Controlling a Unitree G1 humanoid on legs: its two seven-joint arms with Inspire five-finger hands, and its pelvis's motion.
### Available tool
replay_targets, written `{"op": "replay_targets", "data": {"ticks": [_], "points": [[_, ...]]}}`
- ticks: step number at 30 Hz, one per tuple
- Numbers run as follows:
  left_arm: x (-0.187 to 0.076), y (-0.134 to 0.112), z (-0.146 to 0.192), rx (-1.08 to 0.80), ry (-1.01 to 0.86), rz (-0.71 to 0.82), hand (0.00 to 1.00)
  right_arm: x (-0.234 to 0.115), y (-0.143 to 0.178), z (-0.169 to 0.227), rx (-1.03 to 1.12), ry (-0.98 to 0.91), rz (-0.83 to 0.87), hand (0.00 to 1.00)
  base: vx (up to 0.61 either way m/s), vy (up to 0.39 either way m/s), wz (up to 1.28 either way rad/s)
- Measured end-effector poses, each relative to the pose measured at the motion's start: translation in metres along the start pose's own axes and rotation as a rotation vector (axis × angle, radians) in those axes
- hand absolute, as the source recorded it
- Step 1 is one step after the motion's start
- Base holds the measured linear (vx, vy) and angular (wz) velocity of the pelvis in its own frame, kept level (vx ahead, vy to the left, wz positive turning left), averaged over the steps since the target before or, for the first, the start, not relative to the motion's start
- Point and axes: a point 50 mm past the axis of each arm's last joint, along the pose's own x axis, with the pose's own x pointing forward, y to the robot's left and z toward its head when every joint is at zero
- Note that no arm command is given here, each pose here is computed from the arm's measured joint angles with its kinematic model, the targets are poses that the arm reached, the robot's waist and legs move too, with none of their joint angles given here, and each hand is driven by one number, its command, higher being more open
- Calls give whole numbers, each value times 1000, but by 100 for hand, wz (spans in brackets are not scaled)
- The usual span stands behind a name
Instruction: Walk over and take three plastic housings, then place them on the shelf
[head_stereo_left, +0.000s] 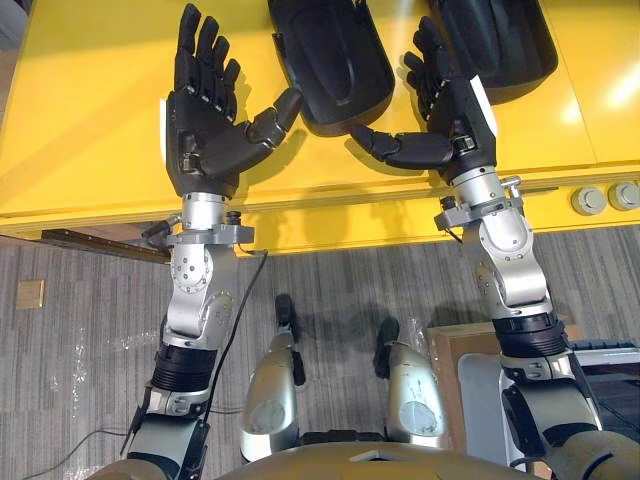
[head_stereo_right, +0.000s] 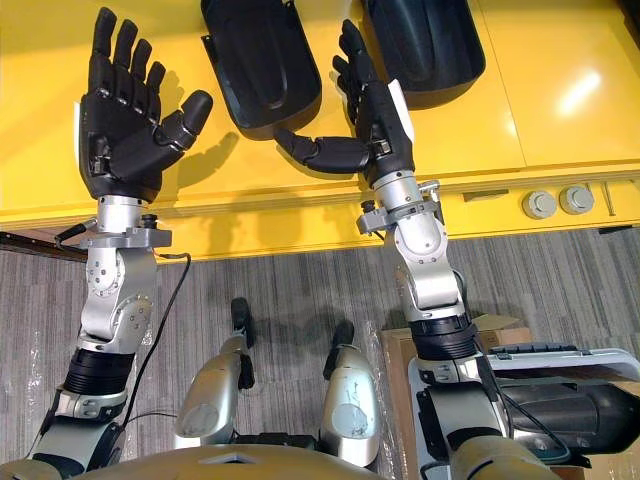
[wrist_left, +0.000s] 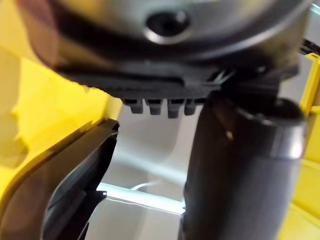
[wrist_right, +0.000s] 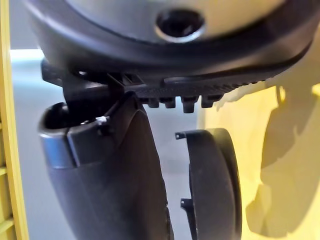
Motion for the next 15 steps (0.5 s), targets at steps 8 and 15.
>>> {"op": "replay_targets", "data": {"ticks": [8, 15], "points": [[0, -2, -3, 37, 28, -15, 100, -10, 13, -9, 26, 49, 99, 100, -3, -12, 0], [0, -6, -6, 33, 52, -19, 100, -16, 23, -11, 76, 57, 125, 100, 0, 0, 0]]}}
